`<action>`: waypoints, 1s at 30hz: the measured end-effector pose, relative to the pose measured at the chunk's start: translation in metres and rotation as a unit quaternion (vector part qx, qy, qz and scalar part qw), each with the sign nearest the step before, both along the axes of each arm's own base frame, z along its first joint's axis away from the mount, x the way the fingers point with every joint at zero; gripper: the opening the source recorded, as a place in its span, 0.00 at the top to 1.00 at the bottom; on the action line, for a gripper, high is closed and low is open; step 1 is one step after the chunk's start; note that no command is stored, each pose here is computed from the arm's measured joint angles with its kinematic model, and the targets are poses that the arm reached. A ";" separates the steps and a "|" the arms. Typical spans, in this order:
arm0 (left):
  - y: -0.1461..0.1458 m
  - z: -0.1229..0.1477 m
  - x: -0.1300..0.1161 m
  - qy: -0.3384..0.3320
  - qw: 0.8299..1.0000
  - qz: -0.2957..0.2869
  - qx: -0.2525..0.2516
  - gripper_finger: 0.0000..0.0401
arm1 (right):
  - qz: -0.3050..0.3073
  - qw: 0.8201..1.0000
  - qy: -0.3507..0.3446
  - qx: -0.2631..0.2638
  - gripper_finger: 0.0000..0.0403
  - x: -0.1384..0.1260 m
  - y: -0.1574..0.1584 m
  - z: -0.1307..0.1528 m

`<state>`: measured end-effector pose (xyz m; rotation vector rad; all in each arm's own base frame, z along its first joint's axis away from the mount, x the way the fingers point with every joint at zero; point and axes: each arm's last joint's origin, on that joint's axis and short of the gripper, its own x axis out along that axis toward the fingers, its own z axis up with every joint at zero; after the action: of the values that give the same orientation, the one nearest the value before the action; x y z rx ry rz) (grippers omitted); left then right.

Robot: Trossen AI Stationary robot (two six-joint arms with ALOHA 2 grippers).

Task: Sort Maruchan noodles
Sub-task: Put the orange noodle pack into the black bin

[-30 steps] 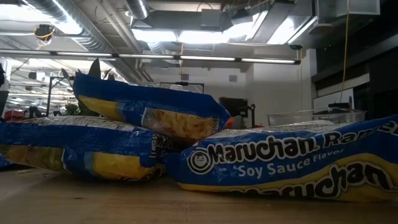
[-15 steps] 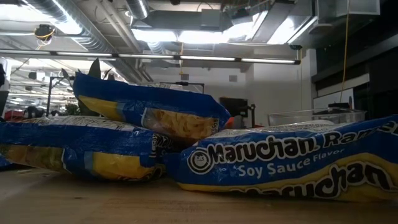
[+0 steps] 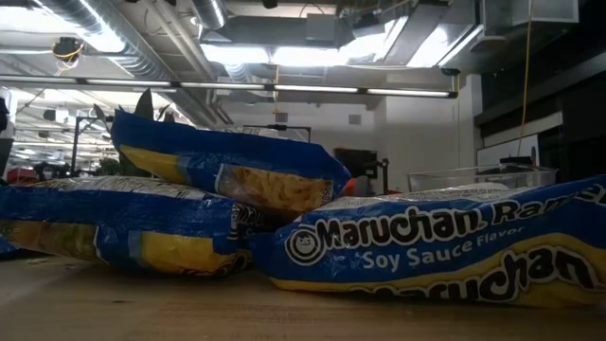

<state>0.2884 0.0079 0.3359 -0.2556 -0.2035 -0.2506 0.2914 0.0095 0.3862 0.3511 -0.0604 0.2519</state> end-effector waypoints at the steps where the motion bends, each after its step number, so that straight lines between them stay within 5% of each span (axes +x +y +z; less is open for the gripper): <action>1: 0.000 0.000 0.000 0.000 1.000 0.000 0.000 0.35 | -0.006 1.000 0.002 0.000 1.00 0.000 0.000 0.000; 15: 0.007 -0.002 0.000 0.014 1.000 0.018 -0.012 0.63 | -0.047 0.999 0.018 0.001 0.98 0.000 -0.002 -0.003; 24: 0.041 -0.013 -0.004 0.087 0.989 0.070 -0.094 0.66 | -0.085 0.996 0.018 -0.007 0.67 -0.036 -0.022 0.017; 30: 0.067 -0.025 -0.008 0.132 0.958 0.205 -0.152 0.66 | -0.128 0.991 0.030 -0.005 0.54 -0.064 -0.030 0.026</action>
<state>0.2806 0.0747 0.3108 -0.5401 -0.0261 0.2299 0.2275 -0.0208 0.4124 0.3362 -0.0439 -0.0115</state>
